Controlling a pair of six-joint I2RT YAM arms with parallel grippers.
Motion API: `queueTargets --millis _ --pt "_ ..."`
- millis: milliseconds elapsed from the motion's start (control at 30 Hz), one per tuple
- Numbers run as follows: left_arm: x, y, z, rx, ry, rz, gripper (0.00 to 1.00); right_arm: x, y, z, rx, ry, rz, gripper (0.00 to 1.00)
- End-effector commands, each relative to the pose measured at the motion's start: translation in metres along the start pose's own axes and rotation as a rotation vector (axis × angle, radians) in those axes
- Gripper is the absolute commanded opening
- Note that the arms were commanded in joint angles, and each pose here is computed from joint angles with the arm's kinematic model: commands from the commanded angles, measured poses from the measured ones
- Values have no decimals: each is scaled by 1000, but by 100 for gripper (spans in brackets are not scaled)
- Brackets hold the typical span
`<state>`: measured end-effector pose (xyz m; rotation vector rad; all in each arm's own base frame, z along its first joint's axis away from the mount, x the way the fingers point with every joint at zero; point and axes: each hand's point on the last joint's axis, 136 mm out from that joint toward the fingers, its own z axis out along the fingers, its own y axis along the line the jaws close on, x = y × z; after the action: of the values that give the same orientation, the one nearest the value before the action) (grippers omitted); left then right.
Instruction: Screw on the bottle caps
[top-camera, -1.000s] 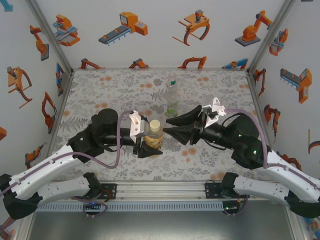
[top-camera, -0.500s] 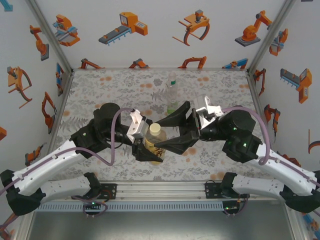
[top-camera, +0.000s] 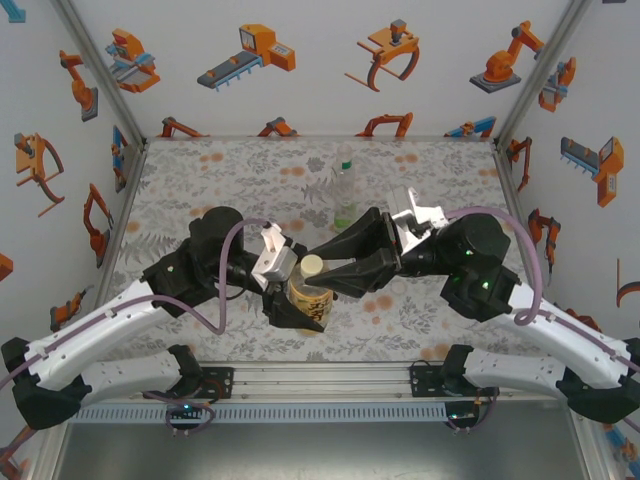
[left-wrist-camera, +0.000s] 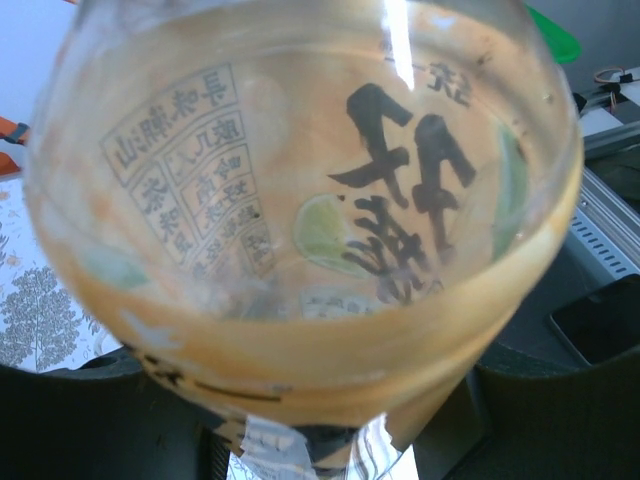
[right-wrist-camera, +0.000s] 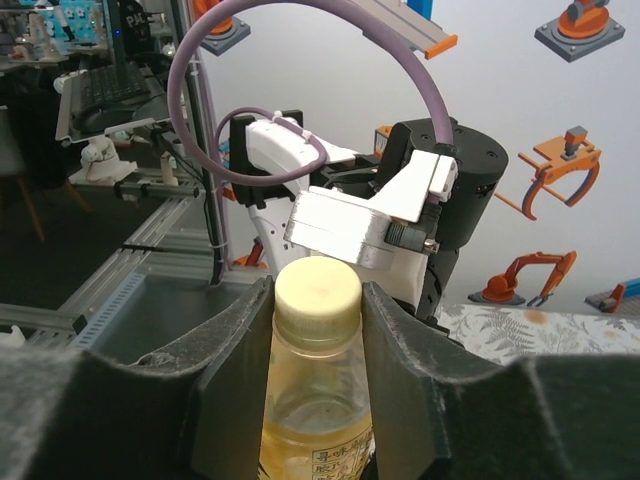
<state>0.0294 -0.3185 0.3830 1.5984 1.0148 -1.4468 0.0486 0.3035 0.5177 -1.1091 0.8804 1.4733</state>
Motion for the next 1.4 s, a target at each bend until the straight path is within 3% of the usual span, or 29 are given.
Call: queueTargets --millis 0,167,433,567,800,1200,1367 --pt "-16 -3 -6 -9 -38 51 0 -25 35 -10 -136 -52 -38 37" --pt "-16 -4 -7 -9 -37 48 0 -26 44 -17 -154 -38 -64 32" --pt "-16 -5 -8 -18 -41 54 0 -22 40 -33 -52 -29 -115 29" --pt "-14 -3 -5 -1 -34 39 0 -26 40 -29 -68 -53 -103 44" --pt "-15 -2 0 38 -31 13 0 -30 38 -16 -128 -91 -71 53" --pt "-17 -4 -1 42 -41 28 0 -16 26 -15 -70 -71 -57 48" --pt "-18 -5 -1 46 -46 31 0 -13 21 -16 -31 -58 -64 38"
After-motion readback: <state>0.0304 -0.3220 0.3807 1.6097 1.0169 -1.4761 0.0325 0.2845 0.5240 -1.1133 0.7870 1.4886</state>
